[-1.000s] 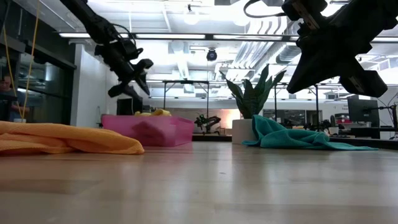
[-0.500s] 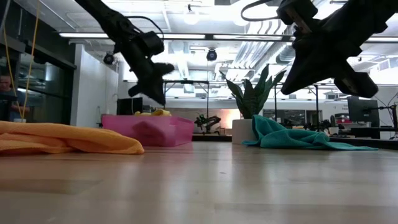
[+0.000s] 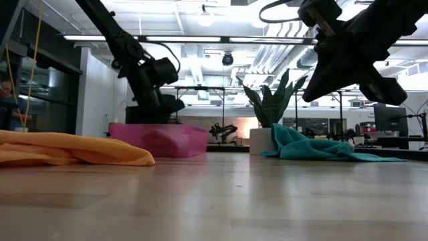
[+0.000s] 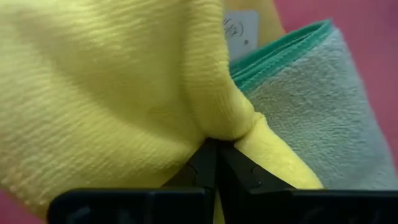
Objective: Fold microfiber towels
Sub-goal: Put the folded yellow microfiber cloth into the red bin, then fold the blue microfiber cloth
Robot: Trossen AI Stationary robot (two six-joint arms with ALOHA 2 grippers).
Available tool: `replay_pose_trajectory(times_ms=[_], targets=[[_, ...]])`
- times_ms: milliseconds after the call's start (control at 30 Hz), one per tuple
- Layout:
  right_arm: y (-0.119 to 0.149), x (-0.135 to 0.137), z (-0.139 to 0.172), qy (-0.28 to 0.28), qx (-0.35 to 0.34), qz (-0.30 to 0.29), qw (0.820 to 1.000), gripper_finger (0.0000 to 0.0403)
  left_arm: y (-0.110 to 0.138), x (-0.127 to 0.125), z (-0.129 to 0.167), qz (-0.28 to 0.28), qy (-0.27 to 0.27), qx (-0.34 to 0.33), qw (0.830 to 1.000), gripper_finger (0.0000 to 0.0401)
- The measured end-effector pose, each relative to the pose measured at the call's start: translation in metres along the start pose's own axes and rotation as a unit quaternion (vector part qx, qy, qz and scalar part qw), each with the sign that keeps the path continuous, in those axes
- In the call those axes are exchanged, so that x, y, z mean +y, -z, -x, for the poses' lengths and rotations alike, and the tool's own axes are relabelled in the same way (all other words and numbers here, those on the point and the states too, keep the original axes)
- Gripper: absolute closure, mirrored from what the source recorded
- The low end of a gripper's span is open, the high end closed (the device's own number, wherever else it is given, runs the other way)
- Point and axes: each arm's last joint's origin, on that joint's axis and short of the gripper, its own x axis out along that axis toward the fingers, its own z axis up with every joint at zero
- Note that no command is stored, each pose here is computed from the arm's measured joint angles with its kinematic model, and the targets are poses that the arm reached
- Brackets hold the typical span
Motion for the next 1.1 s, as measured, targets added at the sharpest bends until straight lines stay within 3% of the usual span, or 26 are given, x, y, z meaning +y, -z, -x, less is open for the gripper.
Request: replay_pose_trajectory(times_ms=[133,300,600,767,900,1100], targets=[[0.0,0.0,0.0,0.0,0.0,0.0,1.0,0.0403,0.008,-0.001,-0.006,0.002,-0.002,-0.004,1.0,0.0401],[0.0,0.0,0.0,0.0,0.0,0.0,1.0,0.0403,-0.003,0.0,0.01,0.011,0.003,-0.028,1.0,0.0401],[0.0,0.0,0.0,0.0,-0.004,0.004,1.0,0.0403,-0.048,0.001,0.1,0.006,0.028,-0.177,0.984,0.0401],[-0.001,0.0,0.0,-0.002,-0.021,0.017,1.0,0.0403,-0.042,-0.01,0.158,-0.012,0.073,-0.245,0.967,0.0401],[-0.002,0.004,0.001,-0.019,-0.061,0.052,0.997,0.0403,-0.012,-0.038,0.197,-0.063,0.162,-0.296,0.939,0.0401],[-0.007,0.022,0.003,-0.079,-0.136,0.141,0.977,0.0403,0.066,-0.089,0.222,-0.084,0.323,-0.385,0.86,0.0401]])
